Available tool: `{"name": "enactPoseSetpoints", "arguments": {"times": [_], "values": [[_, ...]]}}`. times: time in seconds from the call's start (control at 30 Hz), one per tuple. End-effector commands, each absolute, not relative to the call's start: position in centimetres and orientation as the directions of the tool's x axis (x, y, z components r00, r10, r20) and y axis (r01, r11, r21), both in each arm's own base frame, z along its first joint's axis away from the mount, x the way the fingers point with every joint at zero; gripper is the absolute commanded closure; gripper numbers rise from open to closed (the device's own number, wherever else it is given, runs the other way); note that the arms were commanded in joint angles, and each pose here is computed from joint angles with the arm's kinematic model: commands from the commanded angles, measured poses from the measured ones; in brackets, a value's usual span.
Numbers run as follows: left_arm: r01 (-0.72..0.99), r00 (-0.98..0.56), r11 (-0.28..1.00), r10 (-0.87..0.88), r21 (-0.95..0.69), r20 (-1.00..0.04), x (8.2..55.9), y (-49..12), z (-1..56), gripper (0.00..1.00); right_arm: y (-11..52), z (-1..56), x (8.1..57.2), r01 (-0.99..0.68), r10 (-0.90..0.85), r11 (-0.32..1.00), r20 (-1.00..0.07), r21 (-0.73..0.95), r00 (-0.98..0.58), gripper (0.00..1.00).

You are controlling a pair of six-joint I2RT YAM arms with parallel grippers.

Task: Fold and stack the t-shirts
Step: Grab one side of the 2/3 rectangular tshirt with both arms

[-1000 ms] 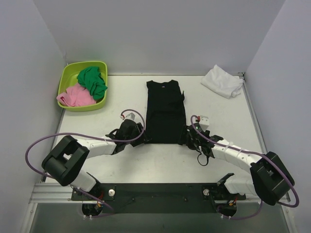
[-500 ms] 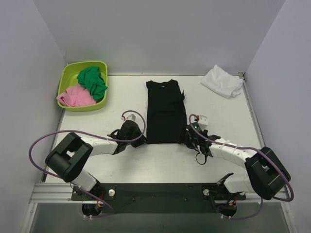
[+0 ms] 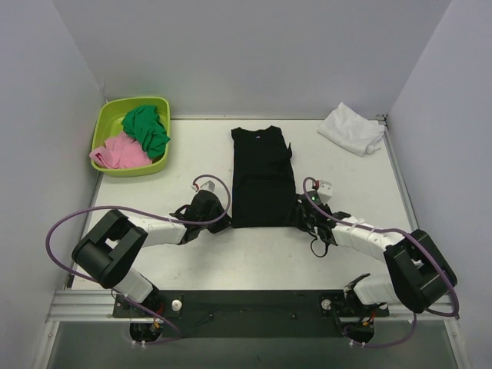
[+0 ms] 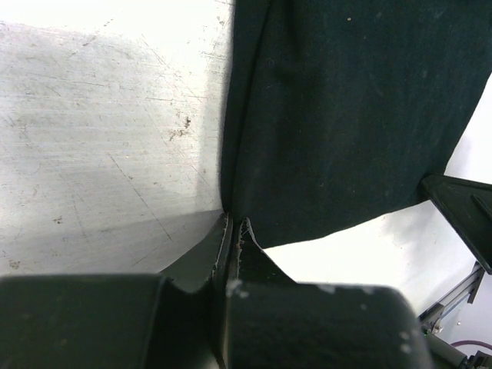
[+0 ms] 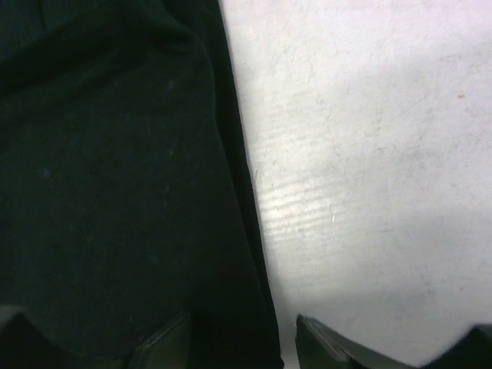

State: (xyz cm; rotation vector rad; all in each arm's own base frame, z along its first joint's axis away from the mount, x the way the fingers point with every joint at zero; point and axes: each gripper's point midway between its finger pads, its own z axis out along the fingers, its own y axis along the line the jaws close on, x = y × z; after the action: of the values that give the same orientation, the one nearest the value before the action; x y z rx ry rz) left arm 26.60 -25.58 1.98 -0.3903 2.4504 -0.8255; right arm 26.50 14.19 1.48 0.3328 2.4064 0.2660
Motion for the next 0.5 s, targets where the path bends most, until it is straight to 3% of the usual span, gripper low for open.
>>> {"name": "enactPoseSetpoints", "arguments": {"times": [0.0, 0.07, 0.27, 0.47], "values": [[-0.107, -0.833, 0.801, -0.395, -0.588, -0.387, 25.7, -24.7, 1.1, 1.0, 14.0, 0.1, 26.0, 0.192, 0.322, 0.941, -0.567, 0.277, -0.758, 0.51], [-0.113, -0.834, 0.803, -0.397, -0.585, -0.384, 25.6, -24.5, 1.0, 1.0, 14.3, -0.3, 25.9, 0.196, 0.327, 0.939, -0.553, 0.283, -0.766, 0.67], [-0.123, -0.837, 0.806, -0.398, -0.579, -0.376, 25.2, -24.2, 0.5, 1.0, 14.4, -1.0, 25.5, 0.207, 0.336, 0.935, -0.533, 0.287, -0.777, 0.99], [-0.123, -0.833, 0.798, -0.406, -0.589, -0.377, 24.7, -24.0, 0.7, 1.0, 14.4, -1.0, 25.3, 0.205, 0.335, 0.935, -0.535, 0.288, -0.776, 1.0]]}}
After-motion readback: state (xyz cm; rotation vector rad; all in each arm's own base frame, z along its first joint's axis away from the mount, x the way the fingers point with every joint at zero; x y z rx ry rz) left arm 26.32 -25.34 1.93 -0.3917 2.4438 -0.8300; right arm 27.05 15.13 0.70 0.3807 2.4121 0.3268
